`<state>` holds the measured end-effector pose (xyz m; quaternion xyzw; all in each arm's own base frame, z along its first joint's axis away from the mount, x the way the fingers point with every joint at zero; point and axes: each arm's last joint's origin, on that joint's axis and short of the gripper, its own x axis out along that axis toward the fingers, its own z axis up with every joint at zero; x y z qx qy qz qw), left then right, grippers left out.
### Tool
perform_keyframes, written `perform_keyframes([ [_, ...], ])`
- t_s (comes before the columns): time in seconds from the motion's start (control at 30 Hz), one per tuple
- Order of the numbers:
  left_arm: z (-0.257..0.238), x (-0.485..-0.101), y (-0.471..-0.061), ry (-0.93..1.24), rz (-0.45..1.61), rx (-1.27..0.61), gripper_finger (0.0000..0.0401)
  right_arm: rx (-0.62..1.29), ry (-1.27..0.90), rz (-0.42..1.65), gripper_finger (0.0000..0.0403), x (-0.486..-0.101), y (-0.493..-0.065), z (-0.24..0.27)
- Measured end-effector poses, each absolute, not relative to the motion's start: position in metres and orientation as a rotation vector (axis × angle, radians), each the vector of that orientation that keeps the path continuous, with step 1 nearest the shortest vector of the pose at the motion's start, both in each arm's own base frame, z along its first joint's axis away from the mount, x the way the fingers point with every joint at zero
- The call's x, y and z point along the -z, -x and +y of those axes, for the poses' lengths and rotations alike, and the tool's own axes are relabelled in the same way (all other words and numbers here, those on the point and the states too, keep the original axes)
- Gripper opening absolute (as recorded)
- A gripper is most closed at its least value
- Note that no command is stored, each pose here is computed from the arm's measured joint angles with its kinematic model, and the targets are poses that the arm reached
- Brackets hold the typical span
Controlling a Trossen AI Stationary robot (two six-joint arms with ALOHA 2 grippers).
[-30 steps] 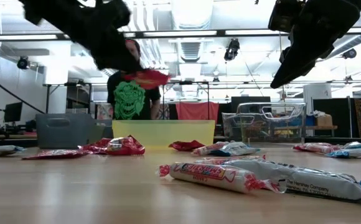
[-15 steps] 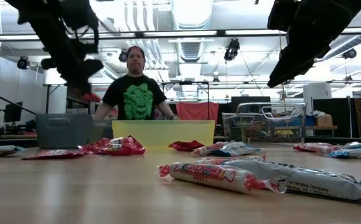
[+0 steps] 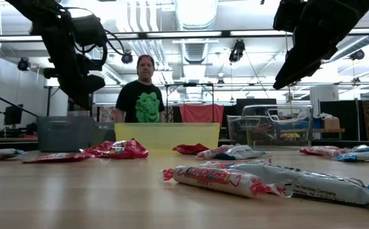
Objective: Sort candy
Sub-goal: Put the red candy into the black bin, then put the orange candy into the transparent bin
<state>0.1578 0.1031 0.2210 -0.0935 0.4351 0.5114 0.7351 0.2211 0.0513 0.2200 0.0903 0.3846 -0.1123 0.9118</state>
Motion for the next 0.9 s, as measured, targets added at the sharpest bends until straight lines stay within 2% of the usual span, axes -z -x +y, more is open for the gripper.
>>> perform_keyframes([
  [0.2, 0.098, -0.232, -0.163, 0.259, 0.902, -1.034, 0.0086, 0.243, -0.215, 0.79, 0.0203, -0.22, -0.221, 0.051],
  [0.47, 0.061, -0.253, -0.186, 0.263, 0.713, -0.726, 0.0088, 0.354, -0.495, 0.829, 0.0203, -0.216, -0.216, 0.051],
  [0.63, 0.035, -0.258, -0.199, 0.236, 0.638, -0.59, 0.0086, 0.463, -0.753, 0.974, 0.0203, -0.208, -0.205, 0.051],
  [0.73, 0.025, -0.259, -0.204, 0.221, 0.616, -0.54, 0.0086, 0.519, -0.834, 1.113, 0.0203, -0.201, -0.196, 0.052],
  [0.9, 0.02, -0.261, -0.209, 0.206, 0.583, -0.508, 0.0086, 0.768, -0.913, 1.357, 0.0203, -0.19, -0.175, 0.049],
])
